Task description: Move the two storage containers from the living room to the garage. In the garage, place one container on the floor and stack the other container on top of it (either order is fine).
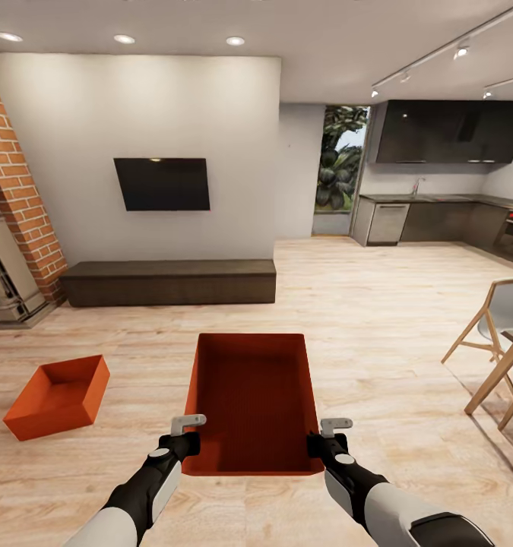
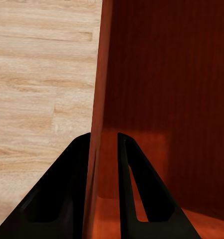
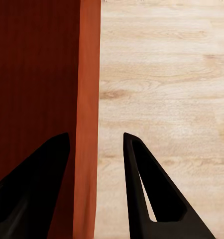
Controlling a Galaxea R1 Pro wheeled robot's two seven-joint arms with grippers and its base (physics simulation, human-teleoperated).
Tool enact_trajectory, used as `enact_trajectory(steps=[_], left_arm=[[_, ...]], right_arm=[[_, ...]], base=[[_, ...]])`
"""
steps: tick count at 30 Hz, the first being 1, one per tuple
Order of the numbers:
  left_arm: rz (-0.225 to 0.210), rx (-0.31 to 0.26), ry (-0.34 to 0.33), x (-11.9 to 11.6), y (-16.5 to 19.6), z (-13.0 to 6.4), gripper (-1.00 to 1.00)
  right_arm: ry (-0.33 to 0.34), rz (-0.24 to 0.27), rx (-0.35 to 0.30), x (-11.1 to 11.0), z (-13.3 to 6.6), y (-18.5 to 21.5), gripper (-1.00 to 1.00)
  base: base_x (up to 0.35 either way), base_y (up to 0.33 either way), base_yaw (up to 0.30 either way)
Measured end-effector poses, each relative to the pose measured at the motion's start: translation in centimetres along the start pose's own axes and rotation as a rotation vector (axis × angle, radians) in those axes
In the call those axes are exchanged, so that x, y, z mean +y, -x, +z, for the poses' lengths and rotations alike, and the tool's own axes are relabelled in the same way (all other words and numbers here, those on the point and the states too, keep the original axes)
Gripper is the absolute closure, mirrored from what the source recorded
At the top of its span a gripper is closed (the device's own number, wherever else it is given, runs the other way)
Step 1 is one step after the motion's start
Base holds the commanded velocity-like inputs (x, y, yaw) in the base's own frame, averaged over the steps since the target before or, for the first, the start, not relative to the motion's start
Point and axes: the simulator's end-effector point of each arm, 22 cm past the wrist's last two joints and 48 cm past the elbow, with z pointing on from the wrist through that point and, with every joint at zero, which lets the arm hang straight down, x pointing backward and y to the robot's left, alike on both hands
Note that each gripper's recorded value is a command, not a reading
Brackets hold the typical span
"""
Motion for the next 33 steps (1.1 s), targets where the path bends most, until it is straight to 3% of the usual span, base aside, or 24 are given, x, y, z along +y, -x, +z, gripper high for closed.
enact_trajectory(steps=[33], left_arm=[[-0.001, -0.051, -0.005, -0.2, 2.6, -1.3, 1.00]], right_arm=[[-0.002, 0.001, -0.051, -0.2, -1.1, 2.8, 1.00]], base=[[0.000, 0.000, 0.000]])
